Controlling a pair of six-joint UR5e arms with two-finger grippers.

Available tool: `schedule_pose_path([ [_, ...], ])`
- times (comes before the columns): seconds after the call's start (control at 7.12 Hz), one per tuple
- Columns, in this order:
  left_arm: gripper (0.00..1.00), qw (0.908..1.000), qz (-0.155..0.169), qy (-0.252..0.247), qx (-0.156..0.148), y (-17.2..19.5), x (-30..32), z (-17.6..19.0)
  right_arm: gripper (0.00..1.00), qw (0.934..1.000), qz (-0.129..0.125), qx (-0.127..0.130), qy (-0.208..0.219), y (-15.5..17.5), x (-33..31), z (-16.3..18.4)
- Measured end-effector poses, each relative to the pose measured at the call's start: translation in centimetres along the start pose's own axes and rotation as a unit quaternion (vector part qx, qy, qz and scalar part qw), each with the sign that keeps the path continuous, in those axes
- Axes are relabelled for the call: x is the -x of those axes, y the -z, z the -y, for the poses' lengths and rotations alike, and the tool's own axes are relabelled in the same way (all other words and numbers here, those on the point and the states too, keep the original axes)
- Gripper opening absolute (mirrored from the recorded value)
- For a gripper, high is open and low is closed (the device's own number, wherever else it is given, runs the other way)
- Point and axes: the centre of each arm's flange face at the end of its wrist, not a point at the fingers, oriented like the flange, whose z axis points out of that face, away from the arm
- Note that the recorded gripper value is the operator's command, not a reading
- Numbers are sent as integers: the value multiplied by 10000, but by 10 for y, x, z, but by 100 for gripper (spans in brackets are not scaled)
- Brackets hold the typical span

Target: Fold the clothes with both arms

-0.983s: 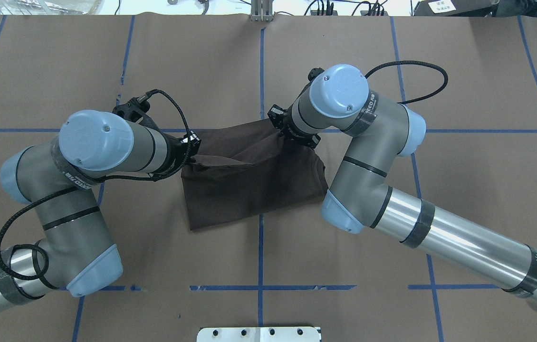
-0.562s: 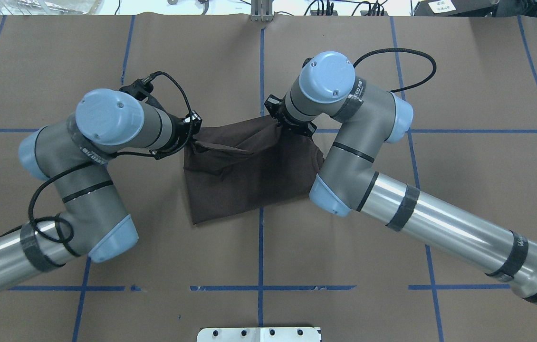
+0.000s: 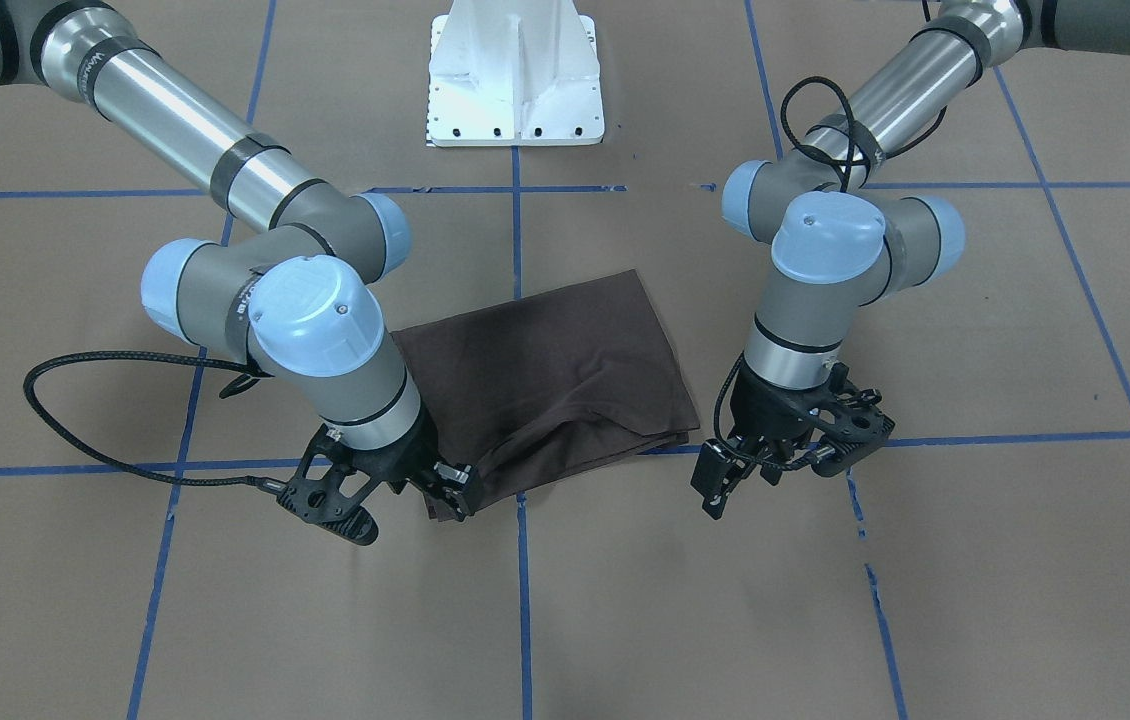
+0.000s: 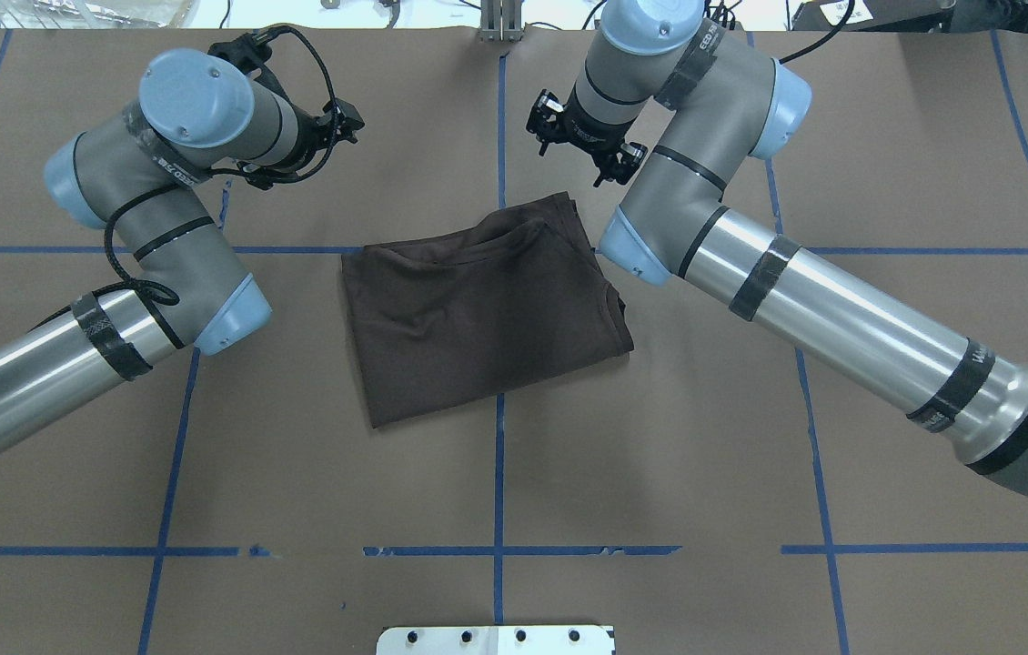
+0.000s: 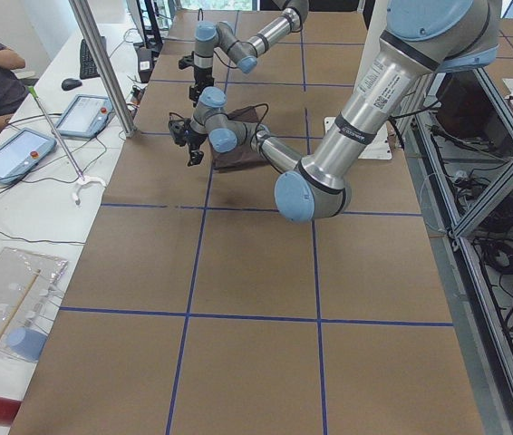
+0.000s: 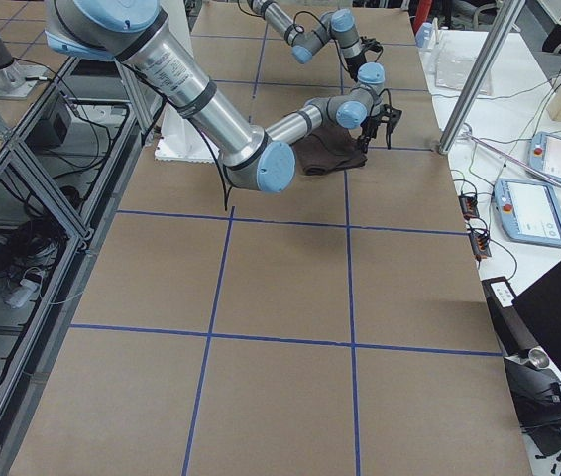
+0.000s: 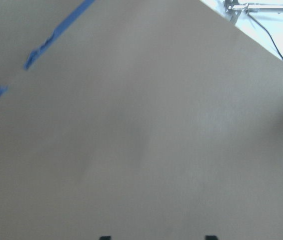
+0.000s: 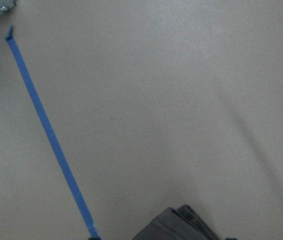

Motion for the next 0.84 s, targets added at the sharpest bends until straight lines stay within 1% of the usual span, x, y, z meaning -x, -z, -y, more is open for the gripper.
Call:
schedule_pose_path([
  [0.14,100,9997,-24,-76,227,4,4,5,100,10000,-11,11,82,6,-6,14],
  [0.28,100,9987,-48,-295,406,14,18,18,100,9996,-77,16,260,10,-26,35],
  [0.42,100,9962,-73,-721,480,32,46,47,100,9980,-233,-19,581,16,-70,66],
  [0.56,100,9914,-38,-1217,478,51,87,85,100,9939,-464,-74,999,30,-130,101],
  [0.7,100,9835,73,-1766,390,72,141,126,100,9859,-768,-75,1485,54,-201,138],
  [0.84,100,9693,264,-2433,251,98,204,167,100,9740,-1058,62,2004,82,-282,174],
])
